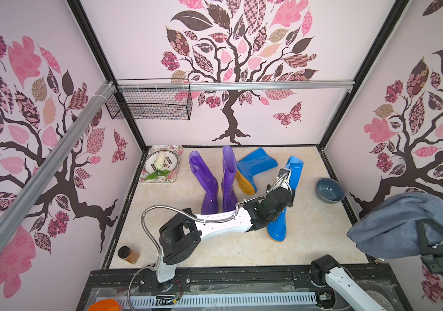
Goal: Wipe the rubber boots with a cloth
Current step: Pick up the rubber boot from the center of the board, then place the rubber boot at the center of the board, then pick up the rubber boot from the center of the board, then place the rubber boot at the center of the board.
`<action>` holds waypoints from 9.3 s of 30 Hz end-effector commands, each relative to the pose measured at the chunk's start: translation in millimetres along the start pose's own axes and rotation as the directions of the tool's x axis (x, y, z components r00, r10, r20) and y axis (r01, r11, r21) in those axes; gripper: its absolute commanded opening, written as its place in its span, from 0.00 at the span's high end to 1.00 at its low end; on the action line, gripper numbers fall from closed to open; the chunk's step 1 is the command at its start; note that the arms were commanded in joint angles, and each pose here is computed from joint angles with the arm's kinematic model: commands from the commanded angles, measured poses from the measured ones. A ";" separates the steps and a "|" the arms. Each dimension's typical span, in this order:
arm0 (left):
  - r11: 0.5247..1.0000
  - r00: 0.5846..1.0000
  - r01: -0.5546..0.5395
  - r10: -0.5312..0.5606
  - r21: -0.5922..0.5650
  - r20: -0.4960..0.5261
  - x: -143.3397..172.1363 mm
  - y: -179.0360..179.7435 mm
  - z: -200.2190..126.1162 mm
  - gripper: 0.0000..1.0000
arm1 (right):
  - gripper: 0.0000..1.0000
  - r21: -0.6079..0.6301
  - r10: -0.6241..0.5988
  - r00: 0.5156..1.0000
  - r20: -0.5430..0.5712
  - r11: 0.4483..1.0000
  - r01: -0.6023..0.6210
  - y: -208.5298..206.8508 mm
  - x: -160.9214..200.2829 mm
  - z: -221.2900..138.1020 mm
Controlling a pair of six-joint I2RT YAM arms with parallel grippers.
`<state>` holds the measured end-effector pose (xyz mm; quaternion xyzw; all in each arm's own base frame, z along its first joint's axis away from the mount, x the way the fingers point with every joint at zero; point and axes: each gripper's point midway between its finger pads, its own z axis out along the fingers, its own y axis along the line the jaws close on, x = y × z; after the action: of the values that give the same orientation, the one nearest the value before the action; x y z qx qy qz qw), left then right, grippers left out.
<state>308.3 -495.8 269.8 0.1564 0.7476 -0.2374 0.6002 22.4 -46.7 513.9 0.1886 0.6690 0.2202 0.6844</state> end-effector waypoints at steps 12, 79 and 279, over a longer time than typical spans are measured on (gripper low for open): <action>0.998 0.987 0.004 0.005 -0.059 0.160 -79.5 27.7 52.9 1.00 | 1.00 0.016 -0.015 0.999 -0.048 1.000 0.016 -12.6 16.1 -9.2; 0.937 0.961 0.271 -0.251 -0.221 0.113 16.1 82.1 115.6 0.65 | 1.00 0.041 -0.026 0.999 -0.022 0.999 0.027 -29.6 14.5 -13.0; 0.950 0.785 0.050 -0.229 -0.309 -0.576 213.4 135.8 -257.0 1.00 | 1.00 -0.097 0.188 0.647 -0.739 0.921 -0.378 13.9 290.9 130.1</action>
<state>120.0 -241.3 86.5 0.0849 0.9381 -0.0892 0.3238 148.1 121.7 257.7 0.1158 0.8472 0.4123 0.3143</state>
